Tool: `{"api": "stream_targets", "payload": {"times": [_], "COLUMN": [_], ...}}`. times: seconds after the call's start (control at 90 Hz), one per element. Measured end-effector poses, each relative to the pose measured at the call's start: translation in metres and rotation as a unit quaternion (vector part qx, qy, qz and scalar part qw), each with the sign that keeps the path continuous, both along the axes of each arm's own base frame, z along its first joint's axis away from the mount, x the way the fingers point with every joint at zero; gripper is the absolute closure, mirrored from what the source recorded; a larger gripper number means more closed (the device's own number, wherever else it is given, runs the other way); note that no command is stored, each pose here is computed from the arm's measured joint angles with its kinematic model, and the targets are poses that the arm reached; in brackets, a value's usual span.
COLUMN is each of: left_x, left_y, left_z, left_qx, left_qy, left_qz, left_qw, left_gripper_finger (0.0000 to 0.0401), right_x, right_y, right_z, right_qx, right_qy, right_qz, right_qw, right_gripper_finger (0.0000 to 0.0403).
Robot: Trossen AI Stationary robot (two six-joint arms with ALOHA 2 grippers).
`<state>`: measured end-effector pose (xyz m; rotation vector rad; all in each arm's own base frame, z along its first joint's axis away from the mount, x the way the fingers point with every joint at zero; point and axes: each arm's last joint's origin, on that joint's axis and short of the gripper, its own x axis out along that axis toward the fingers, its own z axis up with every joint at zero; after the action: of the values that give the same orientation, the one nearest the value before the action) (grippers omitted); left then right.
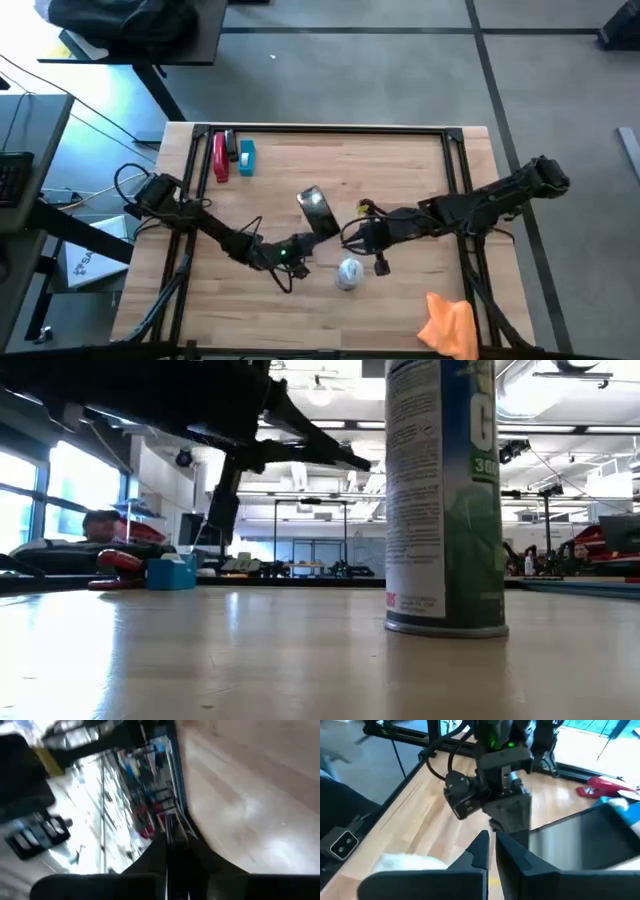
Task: Apply microfiber cloth
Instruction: Spray the front and back of the black cellphone using the white spray bottle
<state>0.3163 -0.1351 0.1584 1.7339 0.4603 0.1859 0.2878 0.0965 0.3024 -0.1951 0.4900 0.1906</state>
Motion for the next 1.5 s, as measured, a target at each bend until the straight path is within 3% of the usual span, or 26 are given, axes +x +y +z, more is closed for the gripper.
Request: {"api": "stream_targets", "payload": {"times": [0.2,0.411,0.544,0.644,0.822,1.0,1.256,1.344,1.422,1.5], "left_x": [-0.010,-0.032,-0.051,-0.063,-0.084,-0.097,-0.099,-0.098,-0.097,-0.096], "left_y": [-0.017,-0.016,-0.008,-0.002,0.009,0.016,0.016,0.017,0.018,0.019], "left_z": [-0.001,0.000,0.007,0.018,0.031,0.036,0.038,0.037,0.036,0.037], "left_qx": [-0.061,-0.079,-0.138,-0.203,-0.300,-0.367,-0.419,-0.421,-0.405,-0.404], "left_qy": [-0.026,-0.037,-0.071,-0.112,-0.167,-0.196,-0.219,-0.214,-0.202,-0.203], "left_qz": [0.014,0.054,0.062,0.064,0.069,0.077,0.078,0.075,0.072,0.071], "left_qw": [0.998,0.995,0.986,0.971,0.937,0.906,0.878,0.878,0.889,0.889], "left_gripper_finger": [0.0384,0.0384,0.0384,0.0384,0.0384,0.0384,0.0384,0.0384,0.0384,0.0384], "right_x": [-0.005,0.008,0.023,0.033,0.039,0.033,0.038,0.044,0.047,0.048], "right_y": [0.011,0.041,0.056,0.061,0.061,0.059,0.065,0.065,0.064,0.063], "right_z": [0.034,0.037,0.043,0.051,0.068,0.074,0.050,0.042,0.040,0.037], "right_qx": [0.016,0.009,0.004,0.045,0.136,0.250,0.353,0.377,0.386,0.384], "right_qy": [0.004,0.063,0.112,0.150,0.226,0.256,0.298,0.296,0.291,0.292], "right_qz": [-0.016,-0.065,-0.123,-0.180,-0.286,-0.425,-0.498,-0.507,-0.506,-0.509], "right_qw": [1.000,0.996,0.986,0.971,0.921,0.832,0.734,0.716,0.714,0.713], "right_gripper_finger": [0.0333,0.0282,0.0255,0.0235,0.0204,0.0187,0.0187,0.0187,0.0187,0.0187]}}
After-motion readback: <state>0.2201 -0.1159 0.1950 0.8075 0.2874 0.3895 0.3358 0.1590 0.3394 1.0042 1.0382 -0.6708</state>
